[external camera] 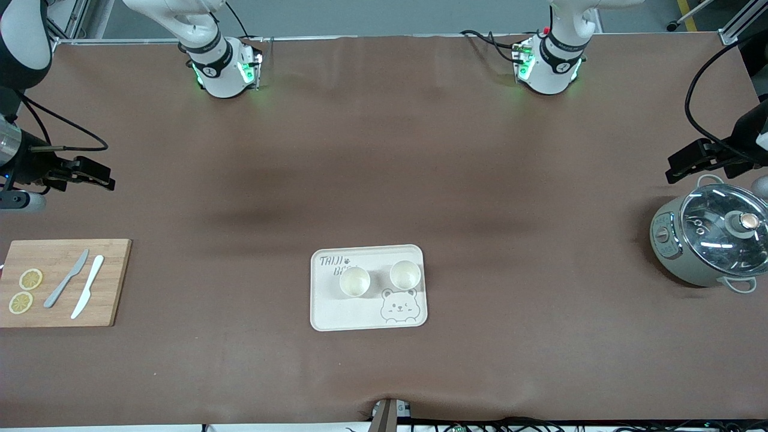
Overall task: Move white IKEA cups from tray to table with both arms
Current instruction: 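Move both grippers from rest toward the two white cups on the tray, then lower both grippers over the white cups on the tray, then grasp one cup with each gripper and lift them off the tray, then carry the cups apart and set them on the table beside the tray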
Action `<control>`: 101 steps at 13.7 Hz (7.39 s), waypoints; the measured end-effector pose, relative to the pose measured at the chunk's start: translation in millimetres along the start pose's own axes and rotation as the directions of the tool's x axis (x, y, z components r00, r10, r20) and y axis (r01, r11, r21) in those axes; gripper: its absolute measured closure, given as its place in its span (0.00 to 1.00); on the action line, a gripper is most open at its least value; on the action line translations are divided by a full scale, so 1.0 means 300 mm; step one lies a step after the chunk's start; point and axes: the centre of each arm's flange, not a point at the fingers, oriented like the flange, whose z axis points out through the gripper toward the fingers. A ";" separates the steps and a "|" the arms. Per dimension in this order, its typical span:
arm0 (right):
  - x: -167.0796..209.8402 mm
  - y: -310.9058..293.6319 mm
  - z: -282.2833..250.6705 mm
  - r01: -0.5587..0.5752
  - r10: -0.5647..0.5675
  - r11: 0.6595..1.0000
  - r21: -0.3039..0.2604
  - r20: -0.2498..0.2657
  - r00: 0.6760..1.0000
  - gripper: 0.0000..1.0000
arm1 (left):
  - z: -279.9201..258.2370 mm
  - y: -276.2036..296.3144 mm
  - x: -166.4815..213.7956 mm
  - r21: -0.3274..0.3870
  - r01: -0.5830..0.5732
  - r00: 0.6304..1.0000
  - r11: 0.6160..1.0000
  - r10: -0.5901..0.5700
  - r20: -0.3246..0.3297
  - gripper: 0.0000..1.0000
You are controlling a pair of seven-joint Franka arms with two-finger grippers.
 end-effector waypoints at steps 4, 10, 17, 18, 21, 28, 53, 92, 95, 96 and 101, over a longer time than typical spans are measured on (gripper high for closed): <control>0.001 -0.001 0.000 0.001 -0.001 1.000 0.000 -0.001 1.000 0.00 | 0.000 -0.020 0.002 0.001 0.011 1.000 1.000 -0.011 0.000 0.00; 0.011 -0.039 -0.041 0.020 -0.020 1.000 0.001 -0.041 0.999 0.00 | 0.013 -0.019 0.004 0.002 0.010 1.000 1.000 -0.010 0.007 0.00; 0.063 -0.262 -0.033 -0.010 0.012 0.999 0.048 -0.046 0.999 0.00 | 0.203 0.064 0.082 0.043 -0.034 0.996 0.998 0.030 0.089 0.00; 0.077 -0.326 -0.006 -0.035 0.037 0.998 0.056 -0.040 0.998 0.00 | 0.234 0.079 0.096 0.044 -0.041 0.995 0.998 0.037 0.097 0.00; 0.119 -0.542 0.059 -0.101 0.104 0.993 0.065 -0.043 0.994 0.00 | 0.312 0.130 0.135 0.035 -0.060 0.993 0.998 0.056 0.104 0.00; 0.211 -0.883 0.242 -0.196 0.207 0.975 0.105 -0.098 0.973 0.00 | 0.548 0.427 0.206 0.014 0.095 0.992 0.995 -0.096 0.076 0.00; 0.371 -1.281 1.130 -0.145 0.182 0.974 0.172 -0.221 0.958 0.00 | 1.244 1.345 0.039 -0.189 0.314 0.940 0.931 -0.332 -0.073 0.00; 0.419 -1.214 0.933 -0.147 0.170 0.979 0.138 -0.171 0.971 0.96 | 1.081 0.774 0.347 -0.045 0.344 0.931 0.938 -0.347 -0.114 0.97; 0.464 -1.054 0.834 -0.085 0.102 0.988 0.126 -0.141 0.985 0.96 | 1.092 0.662 0.387 -0.031 0.344 0.933 0.939 -0.345 -0.105 0.97; 0.479 -0.988 0.809 -0.065 0.080 0.991 0.118 -0.127 0.989 0.96 | 1.096 0.621 0.400 -0.026 0.341 0.935 0.940 -0.342 -0.099 0.97; 0.525 -0.680 0.745 0.075 -0.066 0.994 0.085 -0.102 0.993 0.96 | 1.122 0.441 0.446 -0.006 0.327 0.942 0.945 -0.327 -0.080 0.97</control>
